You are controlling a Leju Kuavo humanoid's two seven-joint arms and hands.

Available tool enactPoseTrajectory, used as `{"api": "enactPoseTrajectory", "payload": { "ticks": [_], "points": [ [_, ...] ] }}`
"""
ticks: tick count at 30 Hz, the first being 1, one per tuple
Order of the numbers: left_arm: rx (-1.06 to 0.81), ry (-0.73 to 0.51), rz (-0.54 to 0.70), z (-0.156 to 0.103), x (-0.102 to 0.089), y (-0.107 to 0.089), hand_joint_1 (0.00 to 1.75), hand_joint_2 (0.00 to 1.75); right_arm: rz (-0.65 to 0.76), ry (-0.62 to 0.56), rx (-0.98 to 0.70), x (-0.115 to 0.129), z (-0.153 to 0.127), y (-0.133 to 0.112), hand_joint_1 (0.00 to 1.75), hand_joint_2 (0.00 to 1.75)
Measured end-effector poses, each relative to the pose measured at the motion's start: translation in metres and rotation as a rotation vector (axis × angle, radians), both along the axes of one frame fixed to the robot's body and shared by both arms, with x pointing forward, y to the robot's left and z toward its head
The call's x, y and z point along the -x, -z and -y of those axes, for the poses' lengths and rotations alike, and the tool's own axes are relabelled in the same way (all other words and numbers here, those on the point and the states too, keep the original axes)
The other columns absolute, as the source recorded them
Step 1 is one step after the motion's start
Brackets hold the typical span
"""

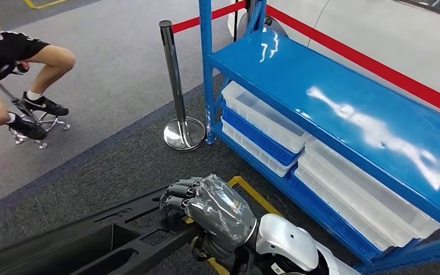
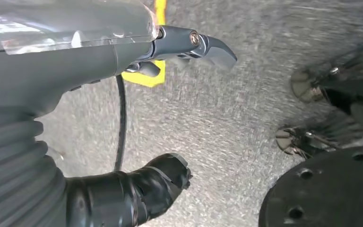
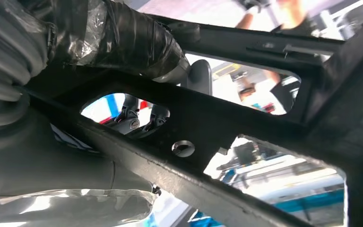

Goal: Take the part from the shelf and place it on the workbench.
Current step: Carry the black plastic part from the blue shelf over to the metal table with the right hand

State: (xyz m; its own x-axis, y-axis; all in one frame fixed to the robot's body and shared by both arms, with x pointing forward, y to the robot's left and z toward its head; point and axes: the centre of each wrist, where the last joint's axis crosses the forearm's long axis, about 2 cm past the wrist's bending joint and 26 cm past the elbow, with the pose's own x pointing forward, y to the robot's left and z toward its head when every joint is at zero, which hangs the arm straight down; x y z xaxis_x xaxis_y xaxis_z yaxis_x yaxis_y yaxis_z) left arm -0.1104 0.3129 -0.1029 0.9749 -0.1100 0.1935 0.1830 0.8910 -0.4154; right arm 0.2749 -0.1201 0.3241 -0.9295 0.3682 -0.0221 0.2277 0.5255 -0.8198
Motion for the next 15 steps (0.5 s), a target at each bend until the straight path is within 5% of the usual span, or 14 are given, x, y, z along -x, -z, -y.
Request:
{"api": "enactPoseTrajectory", "payload": {
  "ticks": [15],
  "points": [
    [0.0,0.027,0.003,-0.0085,-0.0059,0.0005,0.0,1.75,0.01,-0.002,0.01,-0.0006,-0.0036,-0.0032,1.75,1.75]
  ]
}}
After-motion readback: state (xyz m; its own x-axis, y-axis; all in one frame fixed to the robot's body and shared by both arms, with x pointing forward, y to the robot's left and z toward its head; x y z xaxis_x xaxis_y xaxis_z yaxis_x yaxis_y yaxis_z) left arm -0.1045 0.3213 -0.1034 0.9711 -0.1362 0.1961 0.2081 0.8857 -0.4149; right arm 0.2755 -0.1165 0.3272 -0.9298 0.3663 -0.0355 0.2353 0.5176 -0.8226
